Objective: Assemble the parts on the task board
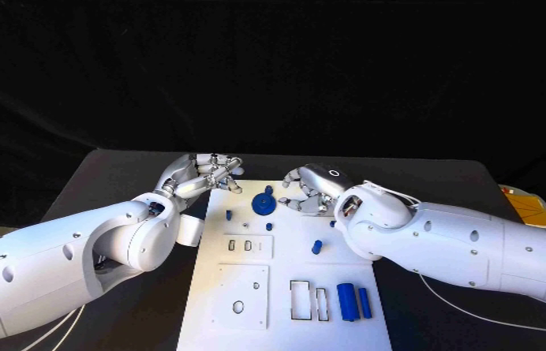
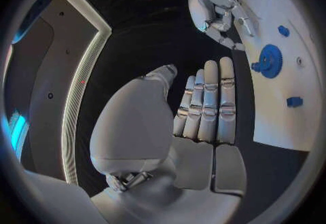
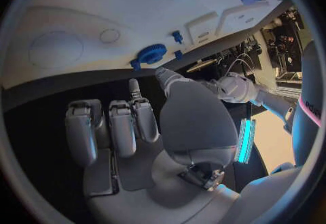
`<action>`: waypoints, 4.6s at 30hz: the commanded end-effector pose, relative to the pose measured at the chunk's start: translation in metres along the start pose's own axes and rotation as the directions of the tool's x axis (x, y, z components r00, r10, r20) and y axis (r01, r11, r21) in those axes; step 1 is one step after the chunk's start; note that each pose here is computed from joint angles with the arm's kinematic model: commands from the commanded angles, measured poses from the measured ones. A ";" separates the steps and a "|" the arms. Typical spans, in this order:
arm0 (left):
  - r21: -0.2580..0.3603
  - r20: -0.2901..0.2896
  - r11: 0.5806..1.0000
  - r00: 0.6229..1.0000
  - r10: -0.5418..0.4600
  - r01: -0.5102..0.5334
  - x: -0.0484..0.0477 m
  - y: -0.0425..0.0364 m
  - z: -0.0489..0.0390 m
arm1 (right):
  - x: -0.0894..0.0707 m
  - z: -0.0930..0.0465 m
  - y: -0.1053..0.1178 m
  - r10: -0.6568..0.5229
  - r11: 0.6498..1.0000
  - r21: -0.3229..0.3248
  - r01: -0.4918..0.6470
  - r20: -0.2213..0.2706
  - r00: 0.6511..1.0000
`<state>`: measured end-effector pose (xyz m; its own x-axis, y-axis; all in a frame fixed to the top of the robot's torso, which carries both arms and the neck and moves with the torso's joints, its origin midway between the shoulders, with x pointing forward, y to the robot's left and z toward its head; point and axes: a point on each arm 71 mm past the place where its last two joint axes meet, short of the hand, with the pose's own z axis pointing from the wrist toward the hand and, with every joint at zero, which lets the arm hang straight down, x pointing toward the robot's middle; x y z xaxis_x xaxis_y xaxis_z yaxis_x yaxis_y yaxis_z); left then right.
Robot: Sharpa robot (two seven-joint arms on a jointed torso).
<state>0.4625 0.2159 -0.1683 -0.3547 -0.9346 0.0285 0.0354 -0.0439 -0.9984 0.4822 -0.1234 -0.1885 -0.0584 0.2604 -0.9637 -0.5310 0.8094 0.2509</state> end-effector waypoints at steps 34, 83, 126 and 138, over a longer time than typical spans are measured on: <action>0.007 -0.005 1.000 1.000 -0.005 0.005 -0.0068 0.0009 0.0020 | -0.033 -0.082 -0.127 0.197 0.974 0.140 -0.179 -0.124 0.973; -0.002 -0.006 1.000 1.000 -0.005 0.005 -0.0078 0.0013 0.0010 | -0.013 -0.072 -0.133 0.213 0.962 0.191 -0.195 -0.076 0.974; -0.018 0.020 1.000 1.000 0.006 -0.006 -0.0147 0.0069 0.0079 | 0.037 -0.023 0.062 0.158 0.986 -0.023 -0.163 -0.132 0.979; -0.019 0.016 1.000 1.000 0.005 -0.004 -0.0134 0.0069 0.0083 | 0.059 -0.022 0.080 0.125 0.990 -0.048 -0.135 -0.171 0.977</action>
<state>0.4756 0.2279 -0.1762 -0.3244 -0.9458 0.0156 0.0183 -0.0227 -0.9996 0.4183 -0.0562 -0.2254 -0.2888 0.3082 -0.9064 -0.5455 0.7251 0.4203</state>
